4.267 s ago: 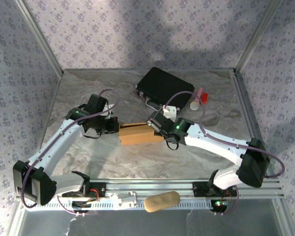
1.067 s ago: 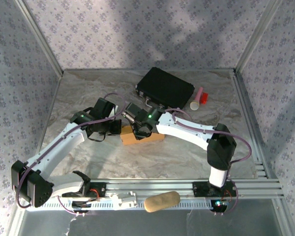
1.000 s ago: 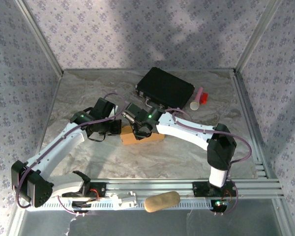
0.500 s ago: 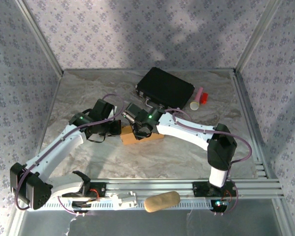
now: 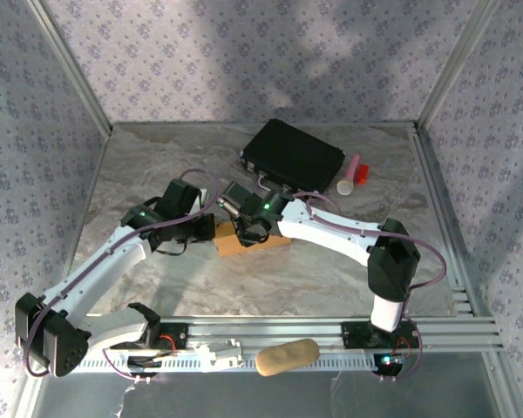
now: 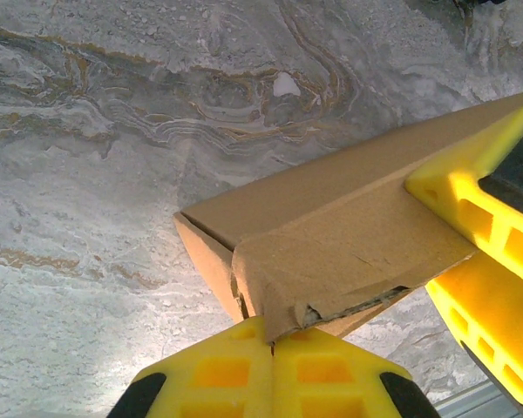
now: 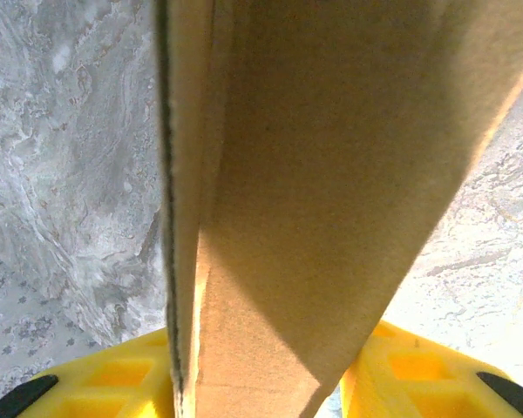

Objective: Fold the paper box

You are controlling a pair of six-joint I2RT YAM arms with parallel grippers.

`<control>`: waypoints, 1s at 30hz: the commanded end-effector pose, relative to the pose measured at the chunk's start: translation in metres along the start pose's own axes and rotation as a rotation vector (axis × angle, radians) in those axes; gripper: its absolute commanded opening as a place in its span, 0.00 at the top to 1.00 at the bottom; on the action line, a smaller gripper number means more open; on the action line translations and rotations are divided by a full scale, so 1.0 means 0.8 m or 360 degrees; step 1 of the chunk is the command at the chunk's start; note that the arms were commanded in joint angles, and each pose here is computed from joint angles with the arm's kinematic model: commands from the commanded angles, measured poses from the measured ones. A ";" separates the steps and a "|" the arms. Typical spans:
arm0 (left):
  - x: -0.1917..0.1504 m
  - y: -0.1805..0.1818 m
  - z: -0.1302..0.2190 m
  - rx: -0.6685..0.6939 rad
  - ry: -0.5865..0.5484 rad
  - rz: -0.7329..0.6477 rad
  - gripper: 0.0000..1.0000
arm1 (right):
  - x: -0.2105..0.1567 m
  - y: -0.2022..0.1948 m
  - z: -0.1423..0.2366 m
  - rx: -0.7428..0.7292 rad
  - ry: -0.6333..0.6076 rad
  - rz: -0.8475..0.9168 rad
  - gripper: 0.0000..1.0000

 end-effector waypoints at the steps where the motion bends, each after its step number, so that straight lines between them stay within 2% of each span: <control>1: -0.025 0.007 -0.012 0.0052 0.0161 0.0012 1.00 | 0.007 -0.011 -0.014 -0.0048 -0.0061 -0.0530 0.58; 5: -0.024 0.006 -0.013 0.0046 0.0165 0.0008 1.00 | 0.006 -0.011 -0.015 -0.0053 -0.0056 -0.0526 0.58; 8: -0.012 0.001 0.003 0.0027 0.0073 0.0005 0.97 | 0.006 -0.013 -0.015 -0.0056 -0.0057 -0.0523 0.58; 9: -0.008 -0.001 0.012 0.0025 0.0027 0.0008 0.84 | 0.006 -0.013 -0.015 -0.0057 -0.0059 -0.0522 0.58; 10: -0.004 -0.003 0.019 0.0013 -0.0008 0.0009 0.78 | 0.006 -0.013 -0.015 -0.0055 -0.0060 -0.0521 0.58; 14: 0.002 -0.010 0.041 -0.0046 -0.0093 0.0009 0.66 | 0.006 -0.012 -0.013 -0.0045 -0.0059 -0.0522 0.58; 21: -0.001 0.001 0.028 -0.0139 -0.0082 0.0090 0.71 | 0.005 -0.012 -0.013 -0.0042 -0.0055 -0.0520 0.59; 26: 0.003 0.004 0.026 -0.0111 -0.0068 0.0088 0.78 | 0.004 -0.012 -0.013 -0.0039 -0.0054 -0.0517 0.59; 30: 0.005 0.004 0.023 -0.0109 -0.0041 0.0076 0.80 | 0.004 -0.011 -0.012 -0.0035 -0.0052 -0.0518 0.60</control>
Point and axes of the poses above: each hand's point on the last joint's axis, 136 mm out from that joint toward the fingers, its own z axis back along the fingers, its own y axis along the line the jaws close on, x = y × z, the point moved 9 cm from there along z, back along the fingers, and after that the axes turned 13 degrees about -z, right-handed, at the moved point
